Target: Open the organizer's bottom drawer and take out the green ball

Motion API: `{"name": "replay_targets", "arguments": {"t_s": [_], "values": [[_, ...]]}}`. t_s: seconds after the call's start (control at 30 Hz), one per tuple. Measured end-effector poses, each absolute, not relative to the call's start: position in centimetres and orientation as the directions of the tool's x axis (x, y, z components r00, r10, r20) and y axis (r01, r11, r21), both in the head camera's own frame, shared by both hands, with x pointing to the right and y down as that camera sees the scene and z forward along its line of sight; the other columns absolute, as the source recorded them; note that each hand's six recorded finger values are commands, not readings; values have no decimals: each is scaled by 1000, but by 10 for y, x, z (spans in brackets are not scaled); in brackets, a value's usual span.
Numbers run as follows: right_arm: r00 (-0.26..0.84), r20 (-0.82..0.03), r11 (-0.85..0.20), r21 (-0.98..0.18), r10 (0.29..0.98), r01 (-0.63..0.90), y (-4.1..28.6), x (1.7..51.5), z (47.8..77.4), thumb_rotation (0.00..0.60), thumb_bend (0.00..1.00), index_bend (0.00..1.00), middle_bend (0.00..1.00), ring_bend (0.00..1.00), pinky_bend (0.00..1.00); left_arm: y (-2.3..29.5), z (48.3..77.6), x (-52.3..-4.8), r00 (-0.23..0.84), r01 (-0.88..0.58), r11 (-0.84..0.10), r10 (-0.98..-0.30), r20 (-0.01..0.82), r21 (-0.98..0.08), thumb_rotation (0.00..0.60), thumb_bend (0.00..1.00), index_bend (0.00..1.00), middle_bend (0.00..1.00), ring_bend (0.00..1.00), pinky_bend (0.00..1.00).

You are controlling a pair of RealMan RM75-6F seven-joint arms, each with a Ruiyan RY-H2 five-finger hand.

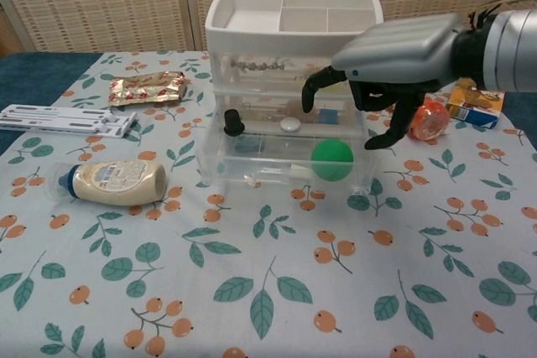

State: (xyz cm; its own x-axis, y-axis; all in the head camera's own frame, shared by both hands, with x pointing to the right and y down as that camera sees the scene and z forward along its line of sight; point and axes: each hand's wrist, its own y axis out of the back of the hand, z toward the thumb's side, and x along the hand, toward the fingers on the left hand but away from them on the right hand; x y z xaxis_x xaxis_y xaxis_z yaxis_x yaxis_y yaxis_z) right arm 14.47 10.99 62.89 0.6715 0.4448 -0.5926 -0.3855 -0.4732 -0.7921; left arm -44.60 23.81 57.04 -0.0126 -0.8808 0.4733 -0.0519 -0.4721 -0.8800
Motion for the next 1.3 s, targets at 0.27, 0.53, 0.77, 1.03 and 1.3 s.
{"name": "replay_targets", "arguments": {"t_s": [0.27, 0.53, 0.77, 1.03, 1.3], "values": [[666, -614, -474, -777, 424, -415, 113, 141, 636, 600, 248, 237, 993, 1000, 1000, 239, 570, -448, -17, -53, -471, -881, 472, -881, 600, 177, 100, 121, 136, 129], [670, -616, -473, -775, 414, -419, 112, 134, 639, 600, 248, 237, 993, 1000, 1000, 240, 571, -450, -24, -53, -472, -880, 474, -880, 600, 177, 100, 120, 136, 129], [671, -621, -474, -770, 405, -426, 113, 133, 641, 600, 248, 237, 993, 1000, 1000, 239, 570, -450, -24, -54, -470, -881, 472, -881, 600, 177, 100, 120, 136, 129], [672, -623, -461, -771, 401, -440, 111, 128, 645, 600, 249, 238, 993, 1000, 1000, 239, 569, -450, -25, -56, -466, -883, 468, -883, 600, 177, 100, 120, 136, 129], [681, -617, -458, -775, 395, -436, 111, 118, 650, 600, 249, 243, 993, 1000, 1000, 238, 569, -452, -27, -55, -464, -884, 466, -884, 600, 177, 100, 119, 136, 129]]}}
